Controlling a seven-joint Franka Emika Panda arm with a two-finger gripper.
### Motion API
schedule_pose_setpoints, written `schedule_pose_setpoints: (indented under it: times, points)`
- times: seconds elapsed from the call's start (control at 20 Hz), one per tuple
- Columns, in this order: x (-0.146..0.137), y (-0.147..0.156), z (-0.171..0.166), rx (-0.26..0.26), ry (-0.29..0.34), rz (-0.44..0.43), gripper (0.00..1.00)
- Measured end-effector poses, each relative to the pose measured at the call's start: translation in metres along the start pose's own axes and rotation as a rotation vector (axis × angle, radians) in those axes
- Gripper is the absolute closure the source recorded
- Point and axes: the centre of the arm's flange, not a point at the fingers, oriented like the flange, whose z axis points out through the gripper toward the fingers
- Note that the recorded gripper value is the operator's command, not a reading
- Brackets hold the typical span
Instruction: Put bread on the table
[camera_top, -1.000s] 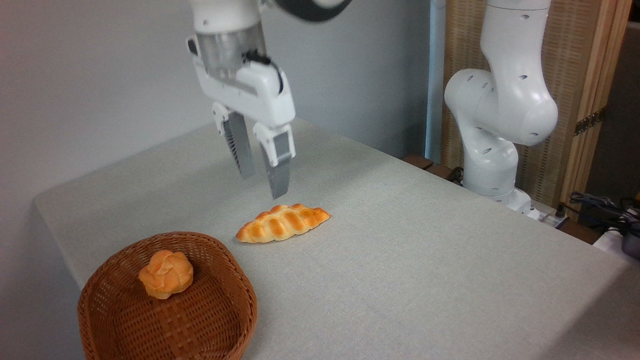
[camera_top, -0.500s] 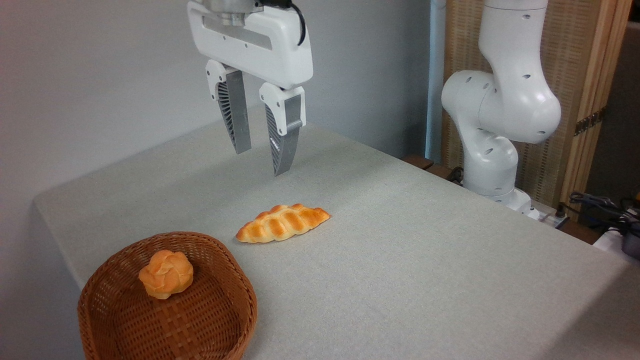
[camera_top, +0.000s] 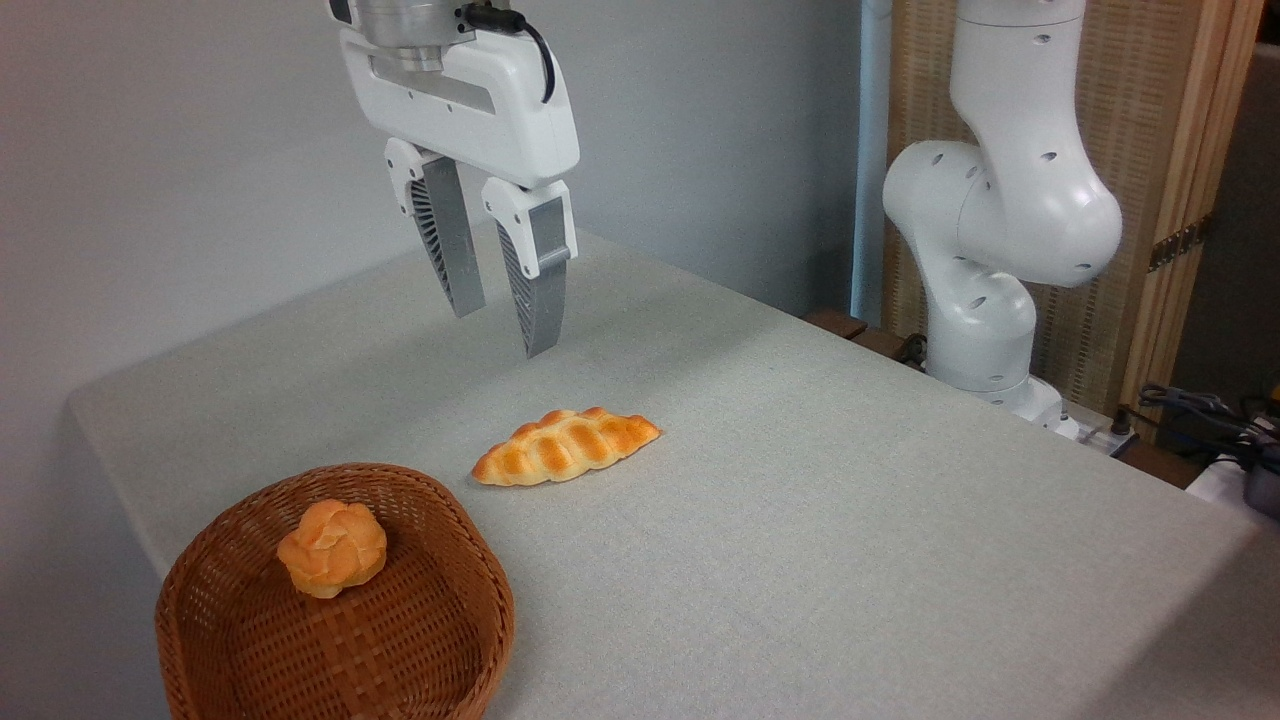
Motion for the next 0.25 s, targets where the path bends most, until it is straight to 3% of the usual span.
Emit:
schedule_pose_setpoints:
  times: [0.25]
  points:
    - [-0.0011, -0.0017, 0.0006, 0.011, -0.011, 0.0, 0.0]
